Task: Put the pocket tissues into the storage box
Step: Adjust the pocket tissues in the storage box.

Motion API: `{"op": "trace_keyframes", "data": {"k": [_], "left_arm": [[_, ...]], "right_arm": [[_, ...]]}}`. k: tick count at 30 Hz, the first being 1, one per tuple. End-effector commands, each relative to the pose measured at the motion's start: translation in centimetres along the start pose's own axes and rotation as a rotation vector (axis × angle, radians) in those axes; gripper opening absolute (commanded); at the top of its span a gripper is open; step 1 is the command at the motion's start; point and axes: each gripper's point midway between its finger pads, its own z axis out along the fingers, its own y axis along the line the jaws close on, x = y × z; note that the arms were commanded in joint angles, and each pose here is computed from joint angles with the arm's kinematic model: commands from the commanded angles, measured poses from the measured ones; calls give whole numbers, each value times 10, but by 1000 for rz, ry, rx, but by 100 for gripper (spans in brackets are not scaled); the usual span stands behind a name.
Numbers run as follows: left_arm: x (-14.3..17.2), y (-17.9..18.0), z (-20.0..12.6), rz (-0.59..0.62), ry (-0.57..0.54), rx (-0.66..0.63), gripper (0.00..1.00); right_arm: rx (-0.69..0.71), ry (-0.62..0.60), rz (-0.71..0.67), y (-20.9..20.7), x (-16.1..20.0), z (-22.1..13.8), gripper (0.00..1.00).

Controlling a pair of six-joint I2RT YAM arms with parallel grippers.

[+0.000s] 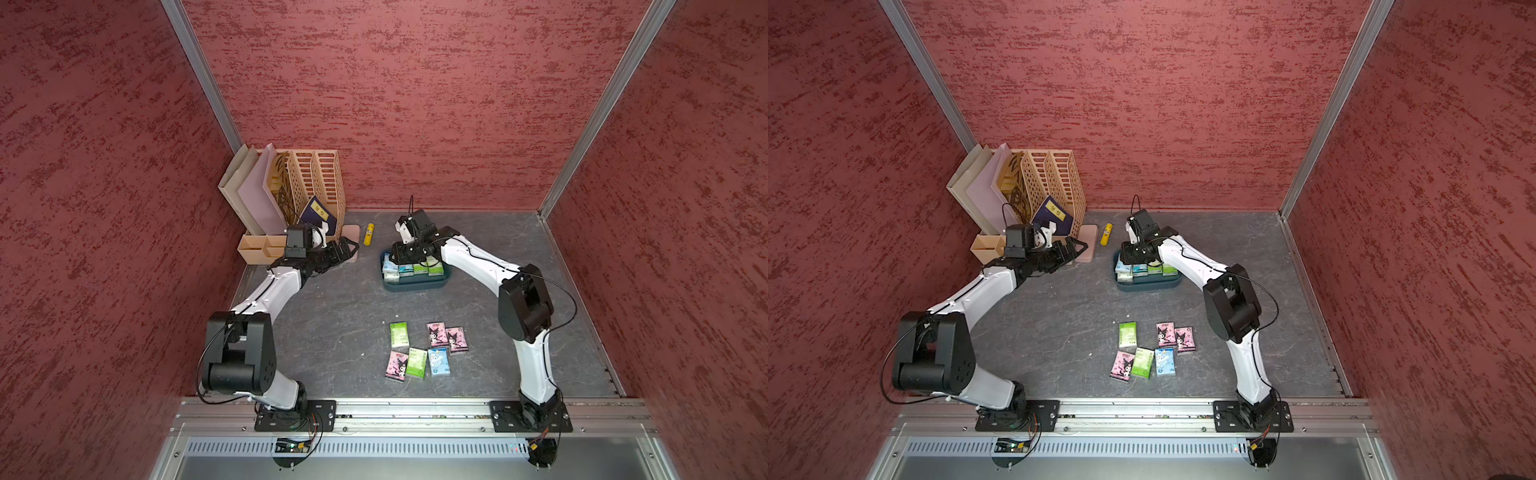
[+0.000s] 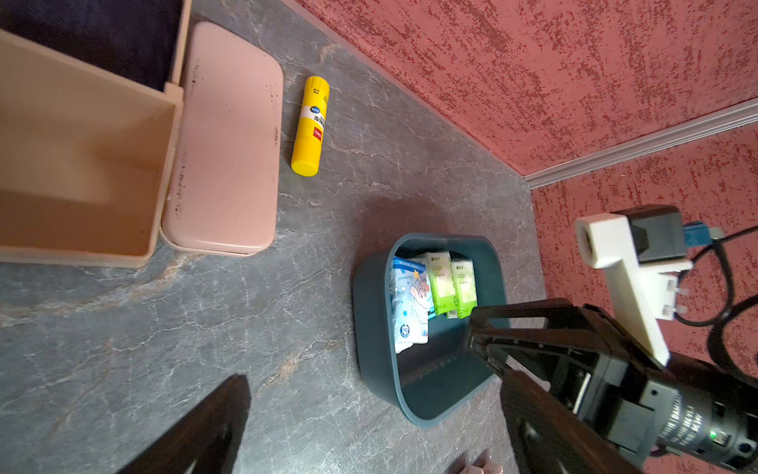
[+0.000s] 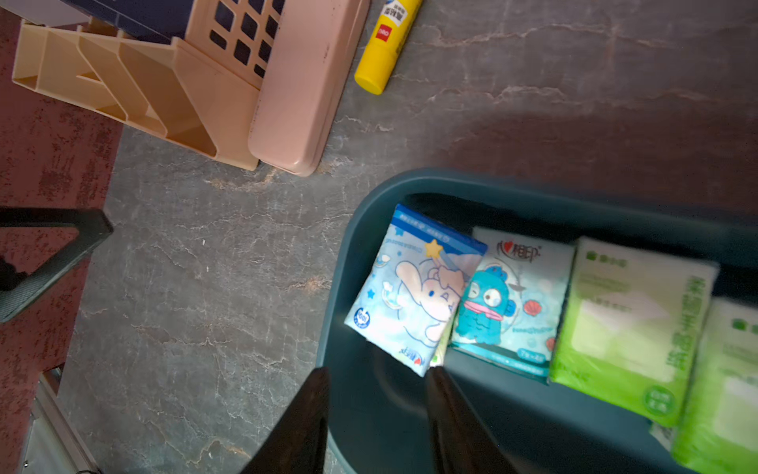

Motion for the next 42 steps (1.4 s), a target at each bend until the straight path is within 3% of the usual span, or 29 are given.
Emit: {"op": "trace_keyframes", "data": {"k": [1,21,33,42], "left_arm": [[-3,-8,0,13,-3,25,100],[8,-15,-8,28,2,-1,100],[8,-13,-7,37,1,-19,100],[8,-20,2,46,17,-11,100]], "right_arm": [[18,4,31,-14,-7,13,43],[-36,29,9,-12,-21,39,41],[37,-49,-1,-23,-11,-7,42],[-7,1,22,-22,2,8,42]]}}
